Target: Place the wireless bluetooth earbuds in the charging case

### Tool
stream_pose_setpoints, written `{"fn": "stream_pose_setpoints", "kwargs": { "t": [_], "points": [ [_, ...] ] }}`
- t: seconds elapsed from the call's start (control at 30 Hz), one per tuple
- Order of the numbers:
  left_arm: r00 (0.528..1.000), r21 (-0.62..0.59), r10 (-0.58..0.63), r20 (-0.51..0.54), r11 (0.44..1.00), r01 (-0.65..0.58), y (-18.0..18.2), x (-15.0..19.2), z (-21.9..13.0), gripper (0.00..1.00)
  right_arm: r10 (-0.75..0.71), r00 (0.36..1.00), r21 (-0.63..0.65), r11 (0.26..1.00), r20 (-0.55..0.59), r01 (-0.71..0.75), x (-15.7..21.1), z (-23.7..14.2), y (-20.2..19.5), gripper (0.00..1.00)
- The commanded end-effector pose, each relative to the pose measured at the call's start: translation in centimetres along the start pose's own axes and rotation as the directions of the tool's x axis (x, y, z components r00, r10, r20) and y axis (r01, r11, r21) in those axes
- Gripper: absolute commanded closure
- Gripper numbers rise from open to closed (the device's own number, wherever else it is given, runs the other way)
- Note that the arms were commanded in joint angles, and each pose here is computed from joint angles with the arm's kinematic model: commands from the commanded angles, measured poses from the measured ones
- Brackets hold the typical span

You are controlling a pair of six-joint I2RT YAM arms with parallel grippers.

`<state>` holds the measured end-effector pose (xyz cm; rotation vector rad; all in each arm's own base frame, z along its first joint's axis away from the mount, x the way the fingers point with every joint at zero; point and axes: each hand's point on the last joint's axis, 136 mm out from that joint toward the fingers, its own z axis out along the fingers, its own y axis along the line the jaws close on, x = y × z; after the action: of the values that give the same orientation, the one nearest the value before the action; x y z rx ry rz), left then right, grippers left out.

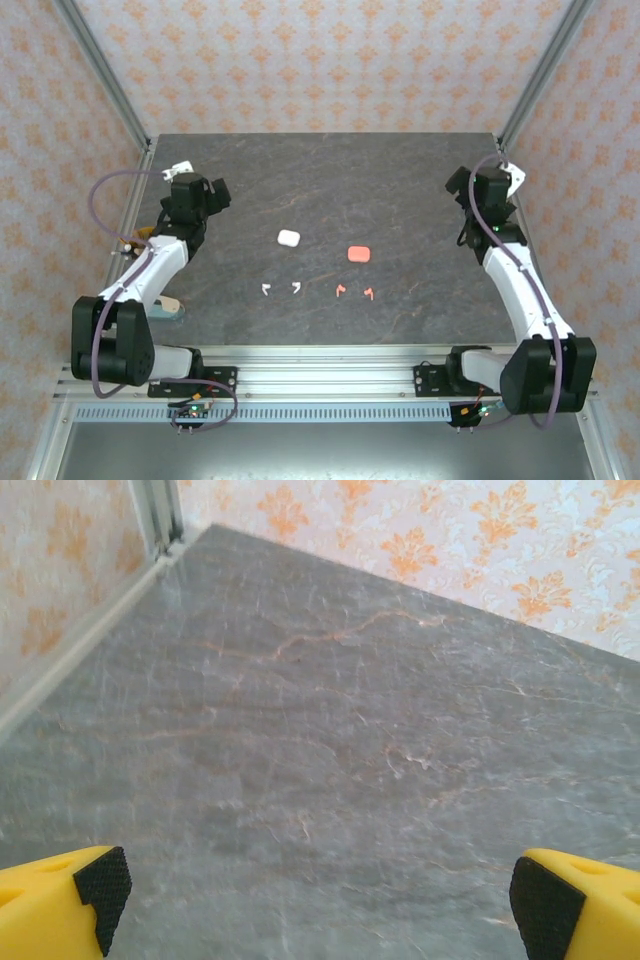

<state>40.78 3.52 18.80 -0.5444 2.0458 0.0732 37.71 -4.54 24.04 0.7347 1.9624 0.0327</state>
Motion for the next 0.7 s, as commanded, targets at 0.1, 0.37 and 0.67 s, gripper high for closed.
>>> {"fn": "stream_pose_setpoints", "kwargs": {
  "t": [0.1,0.37,0.67],
  "points": [
    [0.954,-0.005,-0.148,-0.260,0.988,0.152,-2.5,5.5,-3.5,0.00,-0.060,0.870,-0.066,0.997,-0.490,0.031,9.9,-2.6,2.2,0.14],
    [0.891,0.091,-0.197,-0.410,0.963,0.255,-8.5,10.3,-6.0,0.00,-0.236,0.746,-0.115,0.971,-0.623,0.211,16.1,-3.8,8.4,0.16],
    [0.814,0.078,-0.278,-0.510,0.928,0.365,-10.9,13.2,-6.0,0.00,-0.410,0.542,-0.132,0.868,-0.734,0.479,24.8,-1.8,12.1,0.14]
  ]
}}
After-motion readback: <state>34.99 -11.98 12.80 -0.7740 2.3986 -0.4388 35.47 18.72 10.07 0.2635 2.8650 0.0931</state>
